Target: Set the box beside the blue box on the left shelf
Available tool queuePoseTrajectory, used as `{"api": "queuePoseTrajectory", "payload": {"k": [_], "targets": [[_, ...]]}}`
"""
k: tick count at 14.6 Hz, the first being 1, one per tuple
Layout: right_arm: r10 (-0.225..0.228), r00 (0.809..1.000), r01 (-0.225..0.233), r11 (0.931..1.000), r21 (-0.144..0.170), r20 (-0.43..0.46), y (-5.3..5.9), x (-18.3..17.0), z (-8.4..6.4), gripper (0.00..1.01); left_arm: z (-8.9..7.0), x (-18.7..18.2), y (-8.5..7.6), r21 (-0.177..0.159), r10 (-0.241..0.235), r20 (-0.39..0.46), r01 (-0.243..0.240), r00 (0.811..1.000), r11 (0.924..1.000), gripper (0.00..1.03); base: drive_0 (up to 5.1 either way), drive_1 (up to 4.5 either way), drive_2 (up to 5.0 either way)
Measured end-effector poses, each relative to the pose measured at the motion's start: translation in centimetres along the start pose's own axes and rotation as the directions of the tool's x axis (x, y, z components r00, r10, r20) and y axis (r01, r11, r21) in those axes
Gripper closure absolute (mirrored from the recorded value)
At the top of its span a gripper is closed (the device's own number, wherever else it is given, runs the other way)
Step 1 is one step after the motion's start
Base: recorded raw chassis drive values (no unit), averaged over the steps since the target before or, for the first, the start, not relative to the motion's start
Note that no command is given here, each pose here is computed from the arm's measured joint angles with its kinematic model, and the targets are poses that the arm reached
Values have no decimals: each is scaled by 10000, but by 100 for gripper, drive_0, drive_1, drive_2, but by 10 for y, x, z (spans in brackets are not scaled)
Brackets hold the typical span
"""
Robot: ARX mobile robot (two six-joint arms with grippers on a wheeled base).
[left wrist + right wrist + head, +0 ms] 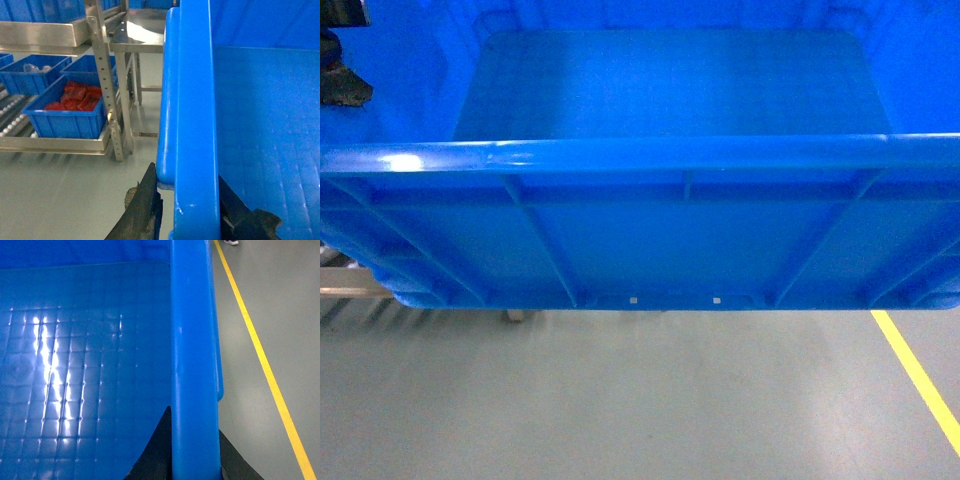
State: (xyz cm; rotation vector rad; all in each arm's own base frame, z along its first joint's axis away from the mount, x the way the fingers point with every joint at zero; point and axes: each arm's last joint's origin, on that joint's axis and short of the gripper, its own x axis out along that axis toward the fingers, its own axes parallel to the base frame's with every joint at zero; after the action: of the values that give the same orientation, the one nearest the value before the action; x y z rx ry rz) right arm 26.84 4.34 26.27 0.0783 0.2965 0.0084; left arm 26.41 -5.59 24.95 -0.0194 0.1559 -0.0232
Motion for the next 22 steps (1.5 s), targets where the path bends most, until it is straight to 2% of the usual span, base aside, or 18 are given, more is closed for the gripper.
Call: {"api": "queuePoseTrajectory", "payload": {"k": [10, 12, 22], "targets": [[8, 10000, -8, 10000, -3, 29, 0, 0, 0, 94, 0, 0, 0, -7, -1, 15, 1, 10000, 10000, 86, 0, 424, -424], [12, 10000, -12, 10000, -1, -89, 0, 1, -1, 94, -1, 0, 0, 15, 5, -90, -5, 10000, 10000, 86, 0, 0, 0], [-11, 10000, 11, 10000, 20, -25, 0, 1, -1, 94, 0, 0, -1, 6, -10, -18, 10, 10000, 10000, 86, -464, 178, 357]]}}
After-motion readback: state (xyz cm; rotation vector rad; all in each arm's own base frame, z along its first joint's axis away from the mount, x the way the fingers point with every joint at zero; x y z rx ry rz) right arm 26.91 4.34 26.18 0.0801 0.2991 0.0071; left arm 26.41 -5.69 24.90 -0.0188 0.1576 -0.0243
